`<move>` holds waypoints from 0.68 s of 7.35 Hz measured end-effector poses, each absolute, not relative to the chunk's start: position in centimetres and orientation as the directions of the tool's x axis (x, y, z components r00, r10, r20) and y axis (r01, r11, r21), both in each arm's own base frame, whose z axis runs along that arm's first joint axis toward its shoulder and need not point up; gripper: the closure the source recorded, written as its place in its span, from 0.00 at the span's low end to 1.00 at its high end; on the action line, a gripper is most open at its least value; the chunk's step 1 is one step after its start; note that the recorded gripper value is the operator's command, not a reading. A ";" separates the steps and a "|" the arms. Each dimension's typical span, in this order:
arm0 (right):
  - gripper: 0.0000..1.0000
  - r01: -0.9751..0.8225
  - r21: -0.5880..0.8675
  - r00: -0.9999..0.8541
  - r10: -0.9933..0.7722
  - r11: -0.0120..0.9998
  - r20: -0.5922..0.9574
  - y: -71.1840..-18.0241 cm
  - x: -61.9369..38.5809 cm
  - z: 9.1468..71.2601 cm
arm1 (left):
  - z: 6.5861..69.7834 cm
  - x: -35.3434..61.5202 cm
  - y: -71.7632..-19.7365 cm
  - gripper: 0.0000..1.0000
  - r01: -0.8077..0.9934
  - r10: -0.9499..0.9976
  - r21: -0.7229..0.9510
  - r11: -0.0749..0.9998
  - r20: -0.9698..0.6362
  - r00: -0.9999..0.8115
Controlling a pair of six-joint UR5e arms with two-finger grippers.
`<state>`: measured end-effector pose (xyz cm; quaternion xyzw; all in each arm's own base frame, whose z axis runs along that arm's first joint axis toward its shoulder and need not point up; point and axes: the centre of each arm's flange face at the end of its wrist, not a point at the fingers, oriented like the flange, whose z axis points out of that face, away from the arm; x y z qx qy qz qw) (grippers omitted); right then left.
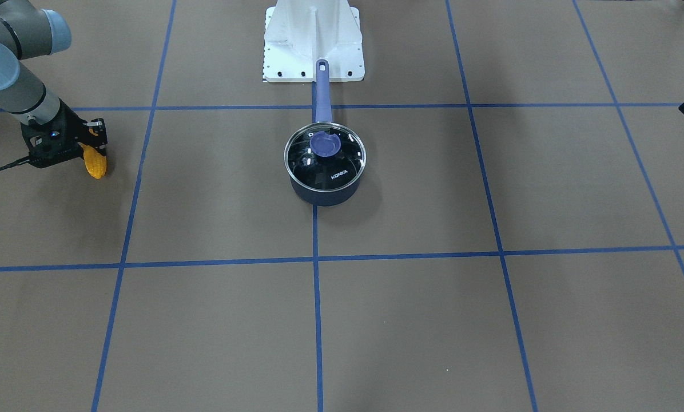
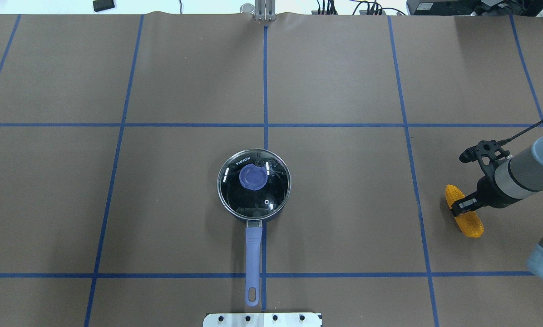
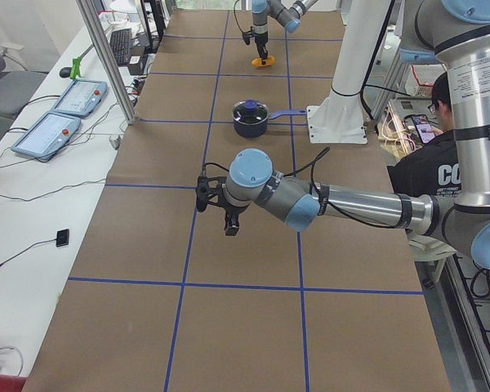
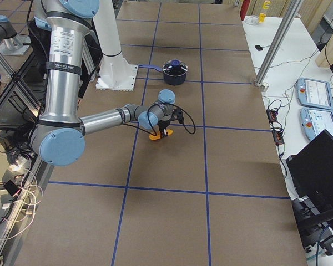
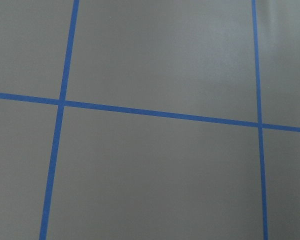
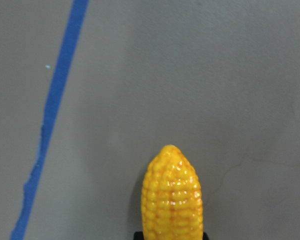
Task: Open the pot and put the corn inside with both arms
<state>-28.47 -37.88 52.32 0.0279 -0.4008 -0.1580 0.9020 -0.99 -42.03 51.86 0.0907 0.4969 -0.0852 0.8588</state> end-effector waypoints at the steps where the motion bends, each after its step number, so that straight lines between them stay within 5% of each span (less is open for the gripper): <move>1: 0.79 0.230 0.187 0.601 -0.290 0.955 0.745 -40.0 -27.6 50.4 | 50.4 0.4 -42.9 0.02 0.238 -0.073 0.050 0.970 -0.874 0.480; 5: 0.78 0.137 0.215 0.567 -0.255 0.967 0.783 -46.9 -25.9 43.4 | 38.6 13.7 -44.4 0.03 0.257 -0.190 -0.078 0.963 -0.875 0.445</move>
